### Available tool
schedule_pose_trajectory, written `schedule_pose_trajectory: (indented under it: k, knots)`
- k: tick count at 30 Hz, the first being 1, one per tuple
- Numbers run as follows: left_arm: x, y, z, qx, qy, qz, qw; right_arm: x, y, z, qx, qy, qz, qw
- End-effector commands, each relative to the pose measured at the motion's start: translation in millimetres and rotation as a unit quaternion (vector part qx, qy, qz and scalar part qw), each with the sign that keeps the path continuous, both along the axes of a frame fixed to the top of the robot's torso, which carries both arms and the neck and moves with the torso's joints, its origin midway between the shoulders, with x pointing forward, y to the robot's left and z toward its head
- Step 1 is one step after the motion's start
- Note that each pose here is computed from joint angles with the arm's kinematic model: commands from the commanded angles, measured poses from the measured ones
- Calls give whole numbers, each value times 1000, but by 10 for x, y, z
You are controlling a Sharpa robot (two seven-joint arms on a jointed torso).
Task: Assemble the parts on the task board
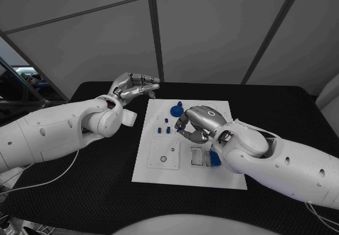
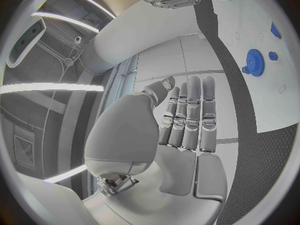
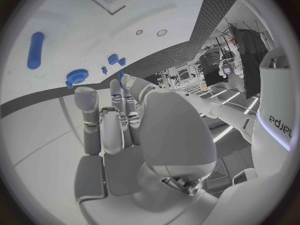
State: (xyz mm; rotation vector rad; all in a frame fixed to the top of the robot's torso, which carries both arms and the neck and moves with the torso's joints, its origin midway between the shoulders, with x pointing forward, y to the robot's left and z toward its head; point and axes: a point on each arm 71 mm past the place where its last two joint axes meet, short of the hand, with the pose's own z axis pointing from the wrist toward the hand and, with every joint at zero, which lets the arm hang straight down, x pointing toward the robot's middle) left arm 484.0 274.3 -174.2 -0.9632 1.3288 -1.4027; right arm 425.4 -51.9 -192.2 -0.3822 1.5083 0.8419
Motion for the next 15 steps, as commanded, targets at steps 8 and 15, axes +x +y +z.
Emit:
schedule_pose_trajectory:
  k: [8,15]
  knots:
    - [12,-68,17,-5,-2,-7,1000,-64,83,-203,-7,33,16,999]
    - [18,-86,17,-6,-2,-9,1000,-114,87,-334,-21,52,23,998]
